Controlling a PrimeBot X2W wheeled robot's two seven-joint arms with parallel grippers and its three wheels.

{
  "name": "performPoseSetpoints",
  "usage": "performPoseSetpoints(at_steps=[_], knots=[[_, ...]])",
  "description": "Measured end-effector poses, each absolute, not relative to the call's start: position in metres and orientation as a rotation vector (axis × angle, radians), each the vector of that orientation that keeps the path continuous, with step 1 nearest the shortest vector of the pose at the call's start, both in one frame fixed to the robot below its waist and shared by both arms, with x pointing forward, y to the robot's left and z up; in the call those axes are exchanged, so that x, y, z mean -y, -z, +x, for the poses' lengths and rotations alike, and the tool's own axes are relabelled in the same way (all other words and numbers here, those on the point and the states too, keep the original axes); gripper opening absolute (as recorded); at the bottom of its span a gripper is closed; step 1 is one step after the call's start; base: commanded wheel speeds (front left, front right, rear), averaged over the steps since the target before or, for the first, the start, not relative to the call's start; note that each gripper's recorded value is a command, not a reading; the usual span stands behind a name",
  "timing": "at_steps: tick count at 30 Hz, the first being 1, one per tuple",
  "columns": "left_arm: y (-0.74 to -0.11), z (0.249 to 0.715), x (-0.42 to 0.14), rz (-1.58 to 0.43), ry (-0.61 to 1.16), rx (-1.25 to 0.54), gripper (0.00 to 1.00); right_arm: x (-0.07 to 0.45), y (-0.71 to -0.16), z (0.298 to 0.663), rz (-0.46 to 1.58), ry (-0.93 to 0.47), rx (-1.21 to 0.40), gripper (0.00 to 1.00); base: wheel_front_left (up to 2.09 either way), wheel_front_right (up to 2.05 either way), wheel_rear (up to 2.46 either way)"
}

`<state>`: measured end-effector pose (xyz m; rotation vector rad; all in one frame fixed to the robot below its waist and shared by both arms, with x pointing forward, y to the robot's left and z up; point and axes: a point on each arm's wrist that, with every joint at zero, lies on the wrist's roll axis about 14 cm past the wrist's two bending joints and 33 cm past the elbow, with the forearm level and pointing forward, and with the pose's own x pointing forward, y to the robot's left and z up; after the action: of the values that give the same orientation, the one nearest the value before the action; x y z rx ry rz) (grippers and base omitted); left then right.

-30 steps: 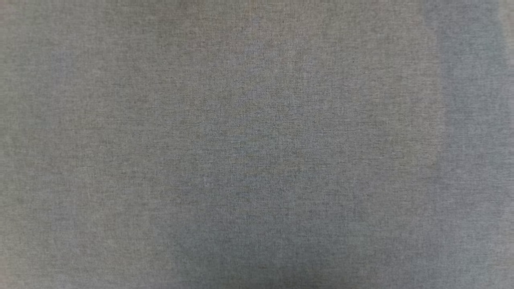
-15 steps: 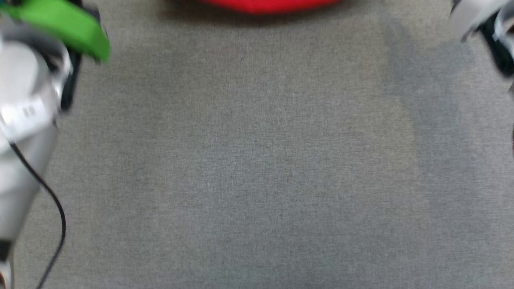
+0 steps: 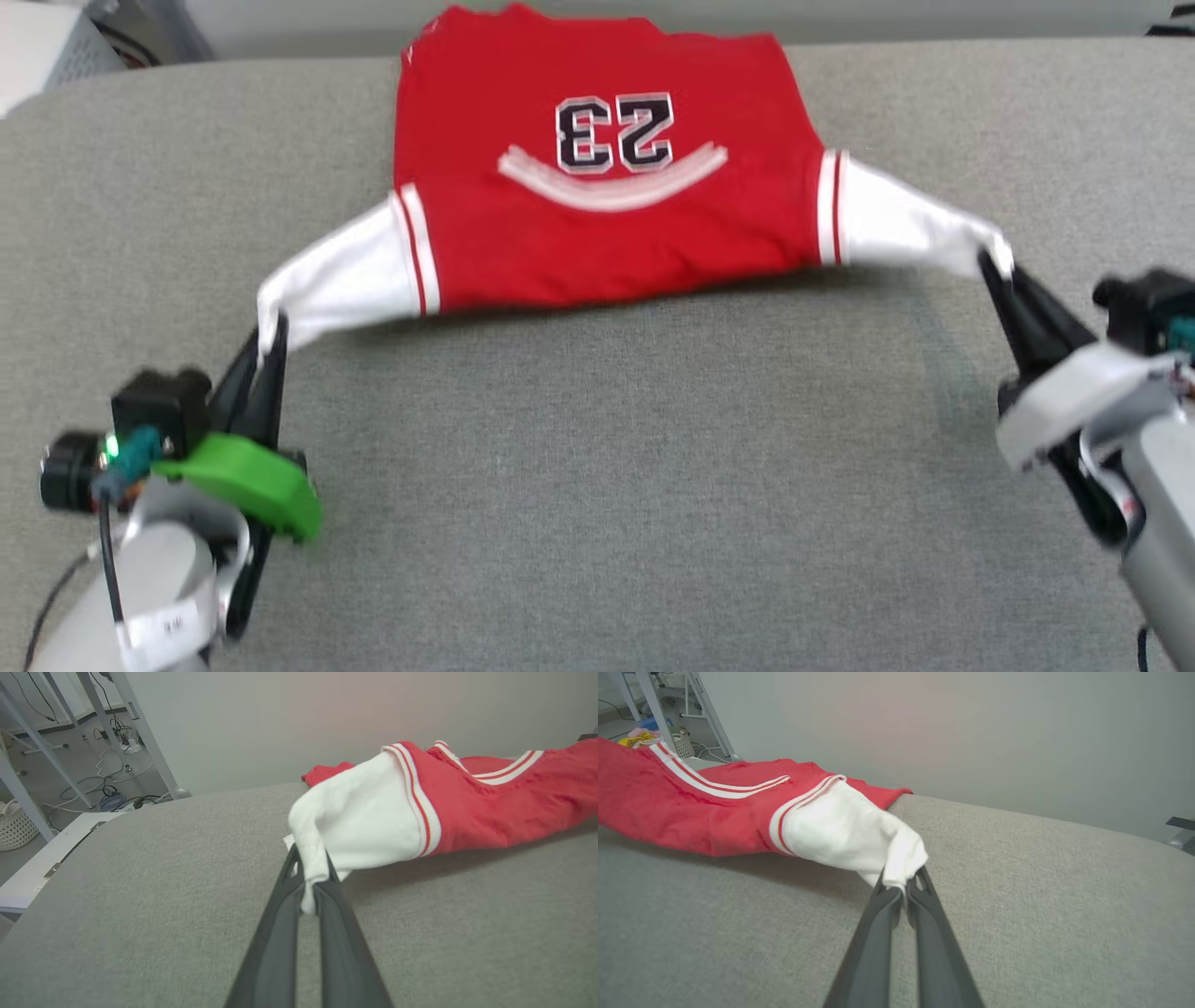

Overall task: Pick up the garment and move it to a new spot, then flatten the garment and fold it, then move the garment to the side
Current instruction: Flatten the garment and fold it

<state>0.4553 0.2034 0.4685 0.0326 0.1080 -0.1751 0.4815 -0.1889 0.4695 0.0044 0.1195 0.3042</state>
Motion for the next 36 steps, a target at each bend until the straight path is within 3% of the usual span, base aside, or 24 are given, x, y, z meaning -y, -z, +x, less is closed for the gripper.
performPoseSetpoints(at_steps=[16,24,28,29,30,31,32,36], knots=[[-0.401,0.33,-0.212,-0.09,0.039,-0.334,0.0,0.226,-0.408,0.34,0.139,-0.085,-0.301,0.0,0.0,0.0,0.0],[-0.388,0.31,-0.211,-0.117,0.017,-0.367,0.0,0.226,-0.389,0.302,0.193,-0.036,-0.405,0.0,0.0,0.0,0.0],[-0.387,0.311,-0.212,-0.127,0.008,-0.363,0.0,0.225,-0.391,0.3,0.186,-0.03,-0.407,0.0,0.0,0.0,0.0],[-0.387,0.312,-0.212,-0.122,0.011,-0.359,0.0,0.226,-0.394,0.302,0.184,-0.025,-0.394,0.09,0.0,0.0,0.0],[-0.388,0.312,-0.211,-0.118,0.016,-0.356,0.0,0.227,-0.397,0.304,0.186,-0.018,-0.384,0.37,0.0,0.0,0.0],[-0.389,0.313,-0.21,-0.112,0.022,-0.351,0.0,0.23,-0.4,0.306,0.183,-0.009,-0.372,0.87,0.0,0.0,0.0],[-0.39,0.314,-0.209,-0.111,0.026,-0.345,0.0,0.232,-0.403,0.309,0.174,-0.003,-0.358,1.0,0.0,0.0,0.0],[-0.397,0.32,-0.204,-0.097,0.045,-0.314,0.0,0.236,-0.426,0.327,0.16,0.001,-0.277,1.0,0.0,0.0,0.0]])
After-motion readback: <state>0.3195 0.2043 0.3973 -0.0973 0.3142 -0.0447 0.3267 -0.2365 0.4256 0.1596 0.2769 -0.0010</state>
